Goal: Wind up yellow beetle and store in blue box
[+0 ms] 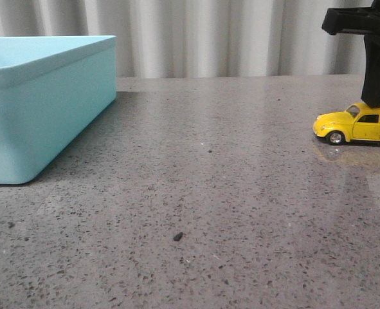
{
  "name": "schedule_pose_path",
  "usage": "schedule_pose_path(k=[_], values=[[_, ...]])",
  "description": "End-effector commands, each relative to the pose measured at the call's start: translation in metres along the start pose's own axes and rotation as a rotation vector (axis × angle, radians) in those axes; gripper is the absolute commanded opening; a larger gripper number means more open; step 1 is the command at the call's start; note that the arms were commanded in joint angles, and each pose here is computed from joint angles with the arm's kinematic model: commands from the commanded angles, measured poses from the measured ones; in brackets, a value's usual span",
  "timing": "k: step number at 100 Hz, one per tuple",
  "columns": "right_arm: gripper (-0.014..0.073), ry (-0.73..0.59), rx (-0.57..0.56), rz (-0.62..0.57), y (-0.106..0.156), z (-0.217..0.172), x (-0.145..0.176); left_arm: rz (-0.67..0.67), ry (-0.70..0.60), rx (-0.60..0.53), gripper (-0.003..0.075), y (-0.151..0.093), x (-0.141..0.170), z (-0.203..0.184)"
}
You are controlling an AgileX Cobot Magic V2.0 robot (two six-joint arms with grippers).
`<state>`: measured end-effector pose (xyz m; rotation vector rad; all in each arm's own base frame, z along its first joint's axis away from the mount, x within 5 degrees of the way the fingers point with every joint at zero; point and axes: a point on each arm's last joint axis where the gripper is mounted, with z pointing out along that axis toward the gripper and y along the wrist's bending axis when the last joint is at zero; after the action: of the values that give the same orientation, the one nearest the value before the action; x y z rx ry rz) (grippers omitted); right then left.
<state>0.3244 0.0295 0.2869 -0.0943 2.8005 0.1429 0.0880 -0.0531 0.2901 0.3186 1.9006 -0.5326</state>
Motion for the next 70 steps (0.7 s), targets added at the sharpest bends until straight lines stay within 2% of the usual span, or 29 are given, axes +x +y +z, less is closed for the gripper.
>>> schedule_pose_path(k=[1, 36, 55, 70], values=[[-0.0057, -0.024, 0.008, -0.01, 0.0, -0.002, -0.004, -0.008, -0.098, 0.012, -0.0021, -0.003, -0.017, -0.002], [-0.0057, 0.03, 0.069, -0.042, -0.007, 0.002, -0.001, -0.008, -0.098, 0.012, -0.0021, -0.003, -0.017, -0.002], [-0.0057, 0.053, 0.101, -0.011, -0.023, 0.0, 0.002, -0.008, -0.098, 0.012, -0.0021, -0.003, -0.017, -0.002], [-0.0057, 0.09, 0.186, 0.012, -0.045, -0.003, 0.006, -0.008, -0.098, 0.012, -0.0021, -0.003, -0.017, -0.002]])
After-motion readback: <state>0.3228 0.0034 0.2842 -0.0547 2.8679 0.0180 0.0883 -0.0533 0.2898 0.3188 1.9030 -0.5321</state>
